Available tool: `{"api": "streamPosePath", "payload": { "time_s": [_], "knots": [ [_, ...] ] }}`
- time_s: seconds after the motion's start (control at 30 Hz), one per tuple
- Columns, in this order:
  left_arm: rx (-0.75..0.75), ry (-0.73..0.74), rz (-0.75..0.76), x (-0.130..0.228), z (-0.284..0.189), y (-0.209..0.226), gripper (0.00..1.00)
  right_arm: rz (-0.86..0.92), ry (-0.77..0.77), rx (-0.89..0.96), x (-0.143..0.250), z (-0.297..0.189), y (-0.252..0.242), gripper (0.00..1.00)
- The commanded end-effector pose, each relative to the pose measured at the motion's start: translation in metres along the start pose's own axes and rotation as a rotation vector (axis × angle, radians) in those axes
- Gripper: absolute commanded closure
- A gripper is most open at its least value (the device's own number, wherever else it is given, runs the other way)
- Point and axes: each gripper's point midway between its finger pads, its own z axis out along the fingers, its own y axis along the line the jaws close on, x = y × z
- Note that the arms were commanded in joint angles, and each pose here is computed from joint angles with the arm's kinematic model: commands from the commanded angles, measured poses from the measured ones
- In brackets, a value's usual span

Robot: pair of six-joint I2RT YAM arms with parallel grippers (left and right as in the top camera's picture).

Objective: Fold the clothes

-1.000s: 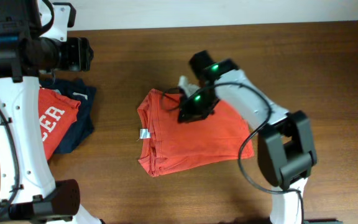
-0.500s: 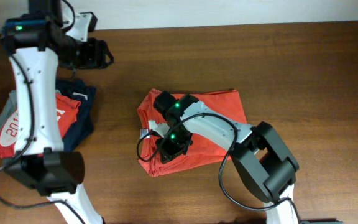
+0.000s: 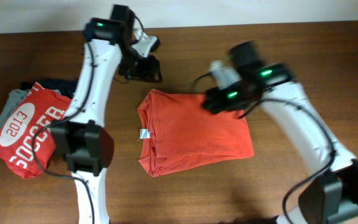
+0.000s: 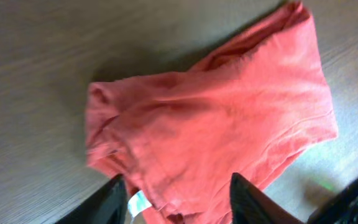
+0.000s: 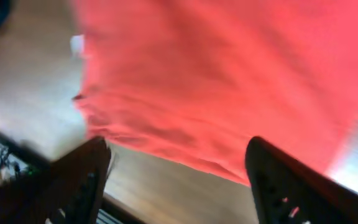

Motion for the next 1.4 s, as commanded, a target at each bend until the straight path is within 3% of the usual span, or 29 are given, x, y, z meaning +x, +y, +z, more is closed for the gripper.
{"api": "streamPosePath", "payload": {
  "time_s": [0.0,0.27,0.53,1.03,1.13,1.37],
  "knots": [
    [-0.007,0.091,0.003,0.008,0.036,0.005,0.55,0.089,0.022,0.01,0.0,0.002,-0.045,0.26],
    [-0.151,0.314,-0.042,0.047,0.091,0.05,0.67,0.228,0.127,-0.05,0.014,0.031,-0.119,0.23],
    [-0.309,0.421,-0.118,0.075,0.094,0.086,0.69,0.224,0.238,-0.097,0.037,0.074,-0.155,0.23],
    [-0.322,0.411,-0.159,0.076,0.088,0.101,0.69,0.171,0.223,-0.432,0.051,0.101,-0.117,0.24],
    [-0.322,0.412,-0.163,0.076,0.087,0.101,0.69,0.175,0.222,-0.44,0.052,0.102,-0.116,0.42],
    [-0.329,0.375,-0.238,0.07,0.084,0.099,0.69,0.193,0.189,-0.51,0.045,0.097,-0.106,0.73]
  ]
}}
